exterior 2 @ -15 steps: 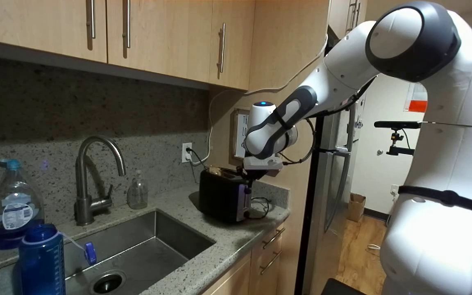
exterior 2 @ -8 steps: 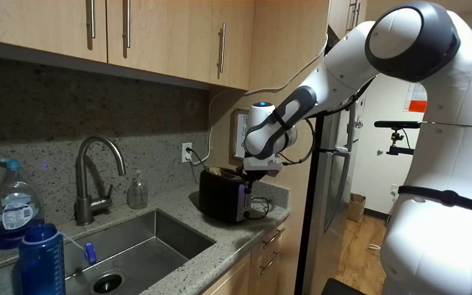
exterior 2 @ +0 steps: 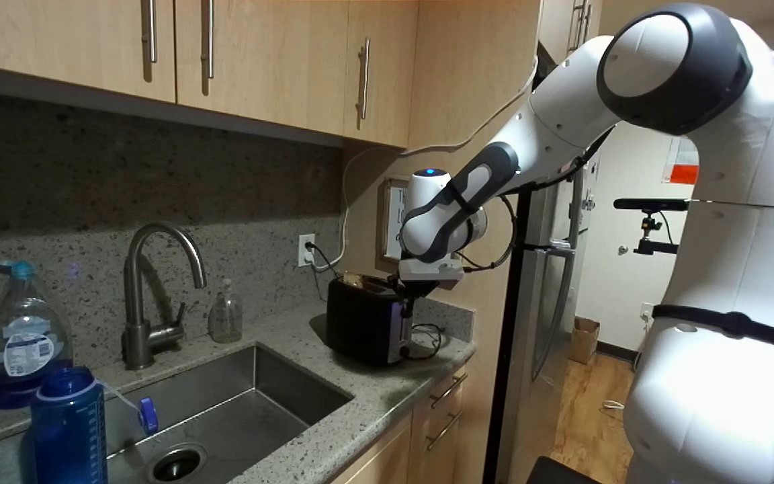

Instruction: Put the slice of bread in the toaster, push the lever on the toaster down

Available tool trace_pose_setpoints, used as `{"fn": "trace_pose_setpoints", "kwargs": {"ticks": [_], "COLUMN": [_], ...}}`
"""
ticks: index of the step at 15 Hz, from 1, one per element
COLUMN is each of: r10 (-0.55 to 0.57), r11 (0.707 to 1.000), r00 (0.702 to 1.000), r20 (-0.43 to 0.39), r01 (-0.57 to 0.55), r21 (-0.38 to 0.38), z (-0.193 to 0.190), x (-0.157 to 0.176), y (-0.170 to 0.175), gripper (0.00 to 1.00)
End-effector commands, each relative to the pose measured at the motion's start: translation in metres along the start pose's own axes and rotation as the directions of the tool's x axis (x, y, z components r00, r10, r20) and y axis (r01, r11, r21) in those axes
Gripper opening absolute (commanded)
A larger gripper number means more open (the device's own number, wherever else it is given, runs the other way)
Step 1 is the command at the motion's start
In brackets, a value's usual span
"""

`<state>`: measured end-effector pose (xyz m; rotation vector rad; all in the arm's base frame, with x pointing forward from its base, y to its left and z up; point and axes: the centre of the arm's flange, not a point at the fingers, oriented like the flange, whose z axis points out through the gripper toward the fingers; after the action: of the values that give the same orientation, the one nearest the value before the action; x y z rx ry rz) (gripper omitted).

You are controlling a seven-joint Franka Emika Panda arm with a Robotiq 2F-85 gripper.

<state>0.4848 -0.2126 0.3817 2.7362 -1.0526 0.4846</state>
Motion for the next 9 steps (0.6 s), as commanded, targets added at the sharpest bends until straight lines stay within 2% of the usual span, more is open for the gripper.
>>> {"fn": "trace_pose_setpoints", "kwargs": {"ticks": [1,9], "r10": [0.020,0.070], "r11": [1.000,0.997], "r00": [1.000,0.994], "r20": [-0.015,-0.084], "r01": [-0.020,-0.073], "r21": [0.000,-0.031], "z": [-0.0003,0.0002], "x": [0.0006,0.0031], "y": [-0.0008,-0.0003], "gripper": [0.00,0.00]}}
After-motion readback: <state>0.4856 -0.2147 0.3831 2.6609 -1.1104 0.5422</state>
